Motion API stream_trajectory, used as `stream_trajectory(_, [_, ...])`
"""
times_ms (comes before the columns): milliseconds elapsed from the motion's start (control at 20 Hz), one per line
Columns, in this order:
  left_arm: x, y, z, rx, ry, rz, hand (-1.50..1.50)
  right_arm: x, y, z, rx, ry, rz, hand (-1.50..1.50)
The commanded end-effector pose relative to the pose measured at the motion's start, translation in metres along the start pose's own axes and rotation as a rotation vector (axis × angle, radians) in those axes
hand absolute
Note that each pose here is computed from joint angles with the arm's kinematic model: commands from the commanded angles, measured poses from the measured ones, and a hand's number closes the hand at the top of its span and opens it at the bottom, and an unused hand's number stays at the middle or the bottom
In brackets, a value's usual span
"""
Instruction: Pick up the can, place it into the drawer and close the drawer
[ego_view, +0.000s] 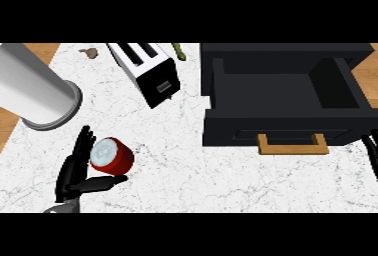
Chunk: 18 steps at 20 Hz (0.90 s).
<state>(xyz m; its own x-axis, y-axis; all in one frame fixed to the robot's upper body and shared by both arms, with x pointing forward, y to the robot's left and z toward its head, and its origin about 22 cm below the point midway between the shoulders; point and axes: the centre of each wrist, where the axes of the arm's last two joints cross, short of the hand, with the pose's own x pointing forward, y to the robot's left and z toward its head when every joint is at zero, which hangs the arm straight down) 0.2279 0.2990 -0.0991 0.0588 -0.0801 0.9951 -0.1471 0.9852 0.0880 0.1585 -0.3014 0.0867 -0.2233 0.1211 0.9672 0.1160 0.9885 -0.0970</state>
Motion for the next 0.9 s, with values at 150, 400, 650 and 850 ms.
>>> stream_trajectory(150, [-0.006, 0.001, -0.016, -0.021, -0.004, 0.022, -1.50, 0.016, -0.004, 0.001, 0.011, -0.022, -0.005, -1.50])
stream_trajectory(400, [-0.002, -0.031, -0.016, -0.028, -0.015, 0.019, -1.50, 0.003, -0.008, 0.008, -0.003, -0.007, -0.006, -1.50])
stream_trajectory(650, [0.010, -0.049, -0.041, -0.083, -0.033, 0.012, -1.50, 0.016, 0.012, 0.009, -0.008, -0.003, -0.003, -1.50])
stream_trajectory(850, [0.012, -0.051, -0.044, -0.085, -0.049, 0.040, 1.50, 0.008, -0.005, 0.009, -0.004, -0.005, -0.023, -1.50])
